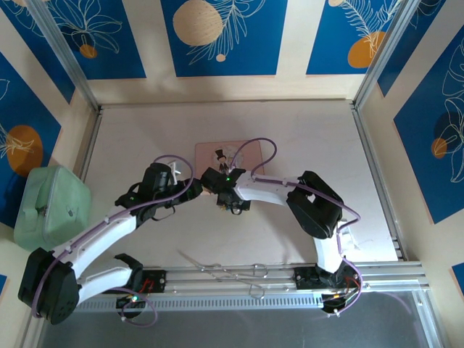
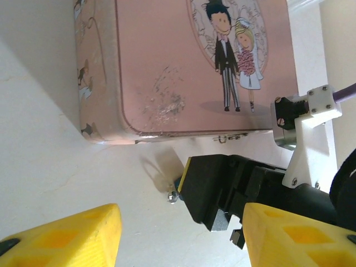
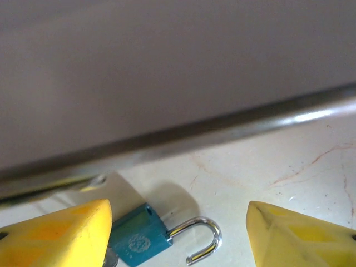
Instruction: Unlock a padlock with a key
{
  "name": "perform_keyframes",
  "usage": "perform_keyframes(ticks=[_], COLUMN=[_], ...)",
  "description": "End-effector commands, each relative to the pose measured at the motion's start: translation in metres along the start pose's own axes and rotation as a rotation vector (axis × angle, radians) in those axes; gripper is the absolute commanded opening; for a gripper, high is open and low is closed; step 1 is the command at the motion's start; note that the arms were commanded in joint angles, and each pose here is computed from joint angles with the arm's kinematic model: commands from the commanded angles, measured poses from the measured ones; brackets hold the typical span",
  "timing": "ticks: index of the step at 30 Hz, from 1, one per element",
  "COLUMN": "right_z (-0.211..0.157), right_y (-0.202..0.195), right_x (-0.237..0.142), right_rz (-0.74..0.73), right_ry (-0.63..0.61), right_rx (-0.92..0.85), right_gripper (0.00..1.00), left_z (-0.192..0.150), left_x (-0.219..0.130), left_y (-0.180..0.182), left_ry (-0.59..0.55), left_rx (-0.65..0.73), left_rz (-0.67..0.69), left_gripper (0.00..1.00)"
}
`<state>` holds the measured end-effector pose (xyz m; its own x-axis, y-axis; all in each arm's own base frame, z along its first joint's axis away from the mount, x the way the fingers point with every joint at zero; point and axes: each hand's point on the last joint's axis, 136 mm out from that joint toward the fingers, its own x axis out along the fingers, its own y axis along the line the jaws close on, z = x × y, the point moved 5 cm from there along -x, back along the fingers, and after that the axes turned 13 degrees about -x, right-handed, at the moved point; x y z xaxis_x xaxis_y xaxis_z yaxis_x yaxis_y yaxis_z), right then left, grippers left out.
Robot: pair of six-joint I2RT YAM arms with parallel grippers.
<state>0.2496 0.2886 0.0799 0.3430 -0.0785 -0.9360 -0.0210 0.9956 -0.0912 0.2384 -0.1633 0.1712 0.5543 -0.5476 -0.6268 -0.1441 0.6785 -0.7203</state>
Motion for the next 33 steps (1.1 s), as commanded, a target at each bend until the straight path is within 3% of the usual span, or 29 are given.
perform_keyframes(ticks=[1, 12, 21, 23, 27, 33], right_z=[-0.002, -0.03, -0.051, -0.052, -0.049, -0.045], right_y=[-0.002, 0.0, -0.008, -0.007, -0.007, -0.005], right_x=[0.01, 0.012, 0.015, 0.014, 0.005, -0.021], right_rz=[-0.06, -0.036, -0.004, 0.008, -0.006, -0.002], right_ry=[0.028, 0.128, 0.179, 0.185, 0.165, 0.11], right_rx=[0.008, -0.019, -0.03, -0.041, -0.082, -0.154], right_gripper=[0.65, 0.59, 0.38, 0.4, 0.56, 0.58], left_z=[0.002, 0.004, 0.004, 0.005, 0.004, 0.005], left_x=[-0.001, -0.003, -0.004, -0.004, -0.005, -0.005], left_y=[-0.006, -0.005, -0.006, -0.005, -0.005, -0.005], left_ry=[-0.003, -0.007, -0.006, -0.007, -0.006, -0.007], left_rx=[-0.002, -0.002, -0.002, -0.002, -0.003, -0.001], left_rz=[-0.042, -0.041, -0.044, -0.04, -0.039, -0.036], left_gripper=[0.59, 0.59, 0.59, 0.59, 0.59, 0.59])
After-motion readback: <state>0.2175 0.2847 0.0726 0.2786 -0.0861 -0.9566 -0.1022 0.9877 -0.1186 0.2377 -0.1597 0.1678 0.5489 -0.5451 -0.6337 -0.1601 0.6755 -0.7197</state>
